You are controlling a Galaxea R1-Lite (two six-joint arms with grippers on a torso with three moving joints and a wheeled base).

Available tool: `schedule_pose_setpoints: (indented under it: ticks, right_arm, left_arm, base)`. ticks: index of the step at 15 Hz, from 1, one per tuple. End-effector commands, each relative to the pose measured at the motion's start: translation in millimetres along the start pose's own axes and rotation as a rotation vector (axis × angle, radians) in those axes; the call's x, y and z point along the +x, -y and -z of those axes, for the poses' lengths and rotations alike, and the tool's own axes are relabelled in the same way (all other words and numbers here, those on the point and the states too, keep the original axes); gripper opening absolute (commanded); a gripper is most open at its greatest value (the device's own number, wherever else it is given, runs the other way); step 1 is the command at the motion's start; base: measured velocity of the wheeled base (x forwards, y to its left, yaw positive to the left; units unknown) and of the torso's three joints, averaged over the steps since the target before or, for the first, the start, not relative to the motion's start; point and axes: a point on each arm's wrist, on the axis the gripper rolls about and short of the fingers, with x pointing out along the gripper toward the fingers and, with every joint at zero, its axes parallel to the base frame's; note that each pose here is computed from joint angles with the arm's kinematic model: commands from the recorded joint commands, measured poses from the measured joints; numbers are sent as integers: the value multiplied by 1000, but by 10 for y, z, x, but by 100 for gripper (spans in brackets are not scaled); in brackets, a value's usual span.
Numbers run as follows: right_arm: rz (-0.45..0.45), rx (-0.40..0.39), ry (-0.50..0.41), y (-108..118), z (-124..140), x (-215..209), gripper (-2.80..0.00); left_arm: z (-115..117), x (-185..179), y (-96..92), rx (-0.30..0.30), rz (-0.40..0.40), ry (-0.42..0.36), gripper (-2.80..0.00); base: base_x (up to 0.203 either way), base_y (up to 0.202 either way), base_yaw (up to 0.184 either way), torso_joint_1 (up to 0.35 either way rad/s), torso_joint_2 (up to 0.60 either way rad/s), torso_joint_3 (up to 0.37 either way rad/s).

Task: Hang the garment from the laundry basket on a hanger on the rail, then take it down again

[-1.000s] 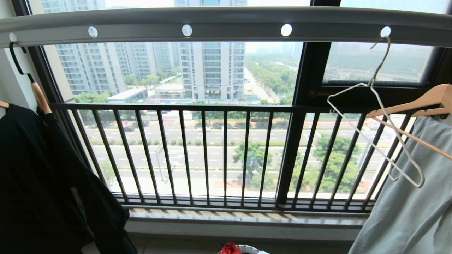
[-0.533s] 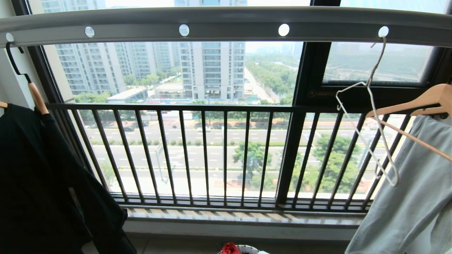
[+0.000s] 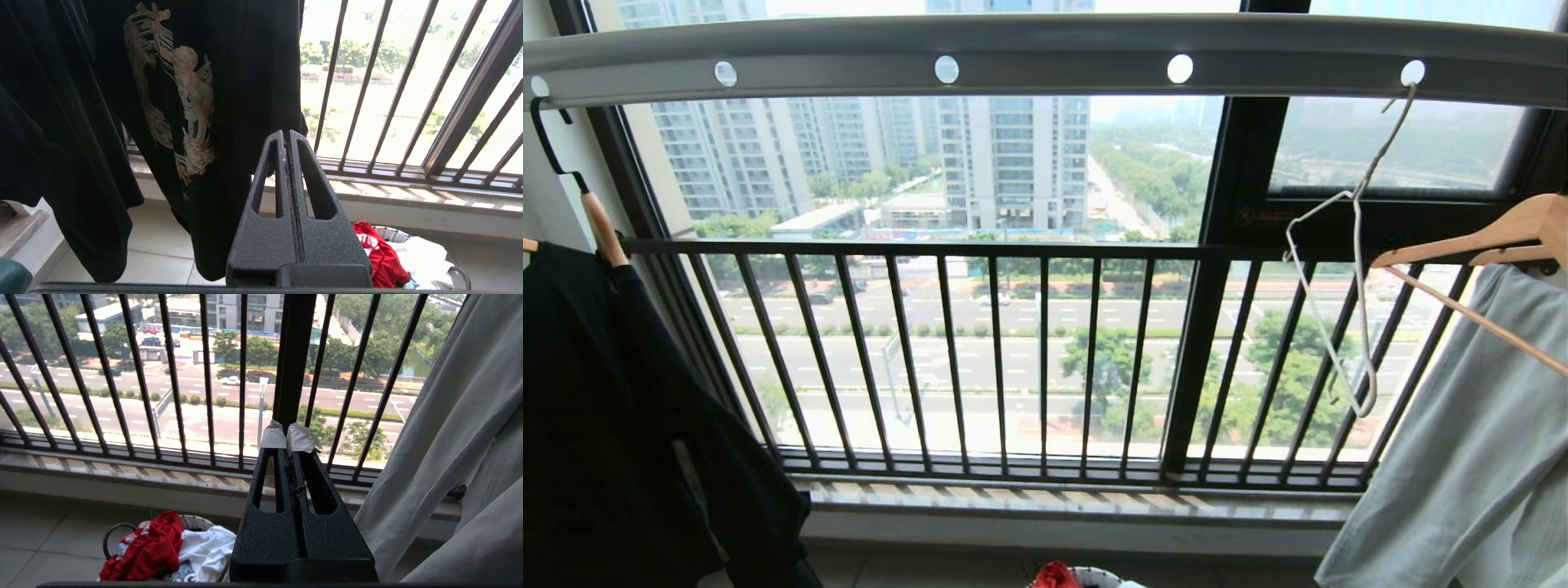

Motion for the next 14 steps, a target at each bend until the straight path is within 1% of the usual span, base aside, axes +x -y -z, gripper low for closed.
schedule_pose_setpoints:
  ticks: [1, 14]
  right_arm:
    - [-1, 0, -2, 0, 4, 2, -280]
    - [-1, -3, -3, 0, 4, 3, -280]
  left_arm:
    - [0, 1, 0, -1, -1, -2, -280]
    - [2, 2, 0, -1, -1, -3, -280]
  base:
    - [0, 0, 0, 0, 0, 0]
    - [0, 0, 0, 0, 0, 0]
